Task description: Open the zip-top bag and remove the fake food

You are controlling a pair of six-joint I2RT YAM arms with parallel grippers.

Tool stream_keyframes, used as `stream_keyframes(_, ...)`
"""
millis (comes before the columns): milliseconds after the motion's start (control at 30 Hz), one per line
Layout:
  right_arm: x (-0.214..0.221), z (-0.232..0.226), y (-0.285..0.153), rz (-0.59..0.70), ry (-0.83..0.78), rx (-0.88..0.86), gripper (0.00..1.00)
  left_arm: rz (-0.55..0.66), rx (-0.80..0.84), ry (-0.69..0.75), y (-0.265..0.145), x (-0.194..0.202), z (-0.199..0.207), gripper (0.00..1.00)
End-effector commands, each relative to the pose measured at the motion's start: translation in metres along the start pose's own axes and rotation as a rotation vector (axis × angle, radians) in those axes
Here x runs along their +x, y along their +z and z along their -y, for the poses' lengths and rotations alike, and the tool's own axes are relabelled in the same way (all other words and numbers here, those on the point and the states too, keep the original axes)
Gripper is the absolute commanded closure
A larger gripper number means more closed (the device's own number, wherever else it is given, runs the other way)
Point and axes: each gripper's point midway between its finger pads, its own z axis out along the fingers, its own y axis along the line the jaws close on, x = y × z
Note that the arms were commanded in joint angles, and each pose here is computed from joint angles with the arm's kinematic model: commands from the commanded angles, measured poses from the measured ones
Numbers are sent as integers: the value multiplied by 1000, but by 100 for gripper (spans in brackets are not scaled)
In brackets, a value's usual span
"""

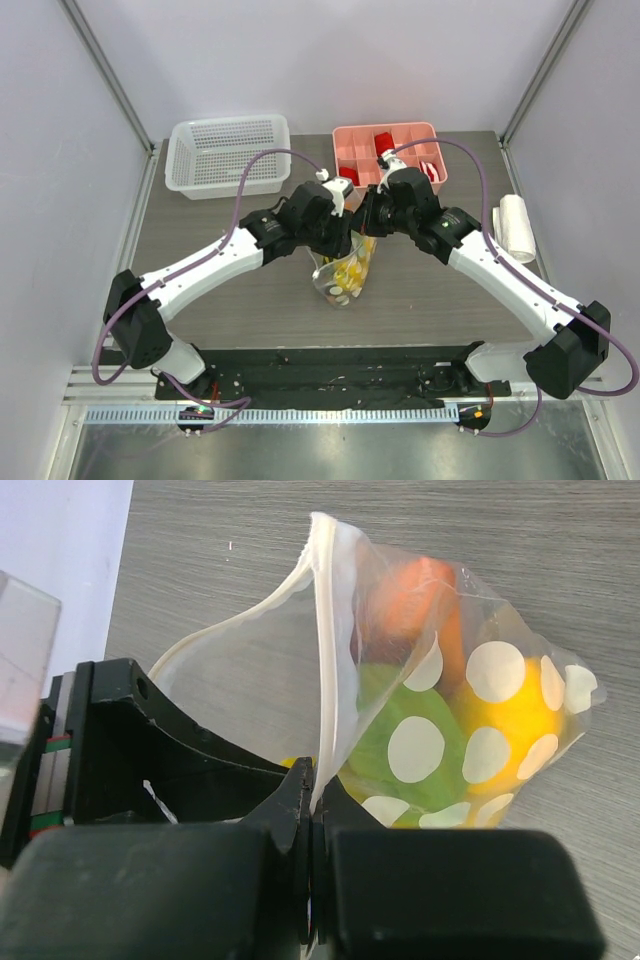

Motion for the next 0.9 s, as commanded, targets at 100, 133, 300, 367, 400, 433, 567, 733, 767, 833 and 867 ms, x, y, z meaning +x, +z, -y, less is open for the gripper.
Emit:
stream_keyframes(100, -30, -29, -18, 102, -26, -96, 99, -6, 36, -39, 5, 4, 3, 68)
stream_keyframes(133, -30, -28, -17, 102, -25, -90, 99, -11, 34, -41, 8, 6, 2, 77)
stream_keyframes(300, -29, -25, -18, 106, -32, -81, 99, 0, -23, -14, 2, -4, -5, 100)
stream_keyframes(367, -28, -26, -18, 103, -46, -87, 99, 56, -21, 9, -14, -29, 2, 100)
stream_keyframes(400, -27, -25, -18, 99, -52, -87, 99, 53, -30, 30, -21, -32, 2, 100)
stream_keyframes(433, -27, -25, -18, 99, -68, -87, 99, 77, -36, 38, -29, -41, 4, 100)
stream_keyframes(567, -25, -23, -18, 94, -134, -87, 99, 155, -21, 73, -59, -77, 19, 100)
stream_keyframes(733, -26, -24, -21, 112, -212, -94, 99, 212, -6, 48, -74, -94, 26, 100)
stream_keyframes(767, -25, -23, -21, 108, -222, -92, 99, 223, -1, 46, -79, -97, 28, 100)
stream_keyframes(833, -25, -21, -21, 110, -232, -79, 99, 246, 7, 53, -93, -104, 32, 100)
stream_keyframes(867, -25, -21, -22, 110, -234, -79, 99, 252, 3, 64, -98, -107, 31, 100)
